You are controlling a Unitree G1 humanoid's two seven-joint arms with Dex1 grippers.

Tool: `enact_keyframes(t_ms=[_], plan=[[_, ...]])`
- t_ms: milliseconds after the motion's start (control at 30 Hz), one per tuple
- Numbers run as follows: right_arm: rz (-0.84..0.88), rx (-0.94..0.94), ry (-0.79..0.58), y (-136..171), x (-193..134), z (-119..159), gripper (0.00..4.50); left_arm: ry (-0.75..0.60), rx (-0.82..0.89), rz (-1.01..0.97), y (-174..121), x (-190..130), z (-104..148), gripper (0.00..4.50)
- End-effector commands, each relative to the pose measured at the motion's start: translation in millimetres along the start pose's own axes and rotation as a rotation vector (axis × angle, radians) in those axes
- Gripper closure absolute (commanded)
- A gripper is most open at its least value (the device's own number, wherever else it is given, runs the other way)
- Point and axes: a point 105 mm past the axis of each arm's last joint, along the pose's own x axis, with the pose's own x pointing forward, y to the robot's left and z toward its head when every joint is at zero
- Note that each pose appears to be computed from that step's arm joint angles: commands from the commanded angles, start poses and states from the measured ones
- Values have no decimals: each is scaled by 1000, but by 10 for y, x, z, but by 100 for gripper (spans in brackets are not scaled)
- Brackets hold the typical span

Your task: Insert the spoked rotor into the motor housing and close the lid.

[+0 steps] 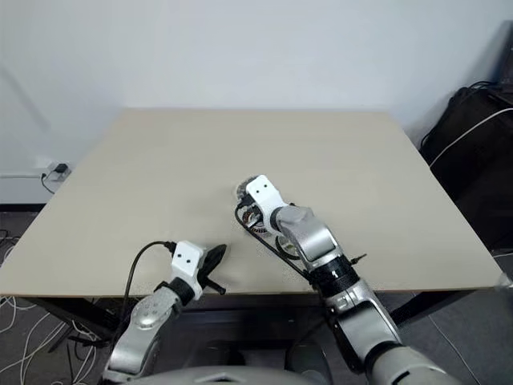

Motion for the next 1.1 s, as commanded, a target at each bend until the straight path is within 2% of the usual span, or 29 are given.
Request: enact_keyframes(t_ms=[33, 600, 1100], plan=[[12, -52, -17, 9, 46, 150, 448, -68, 18, 0, -6, -17, 184, 450], [-34, -83, 42, -181, 209, 150, 448, -81, -6, -23, -96, 23, 189, 450], [0, -131, 104, -131, 270, 29, 448, -83, -17, -28, -127, 46, 192, 450]])
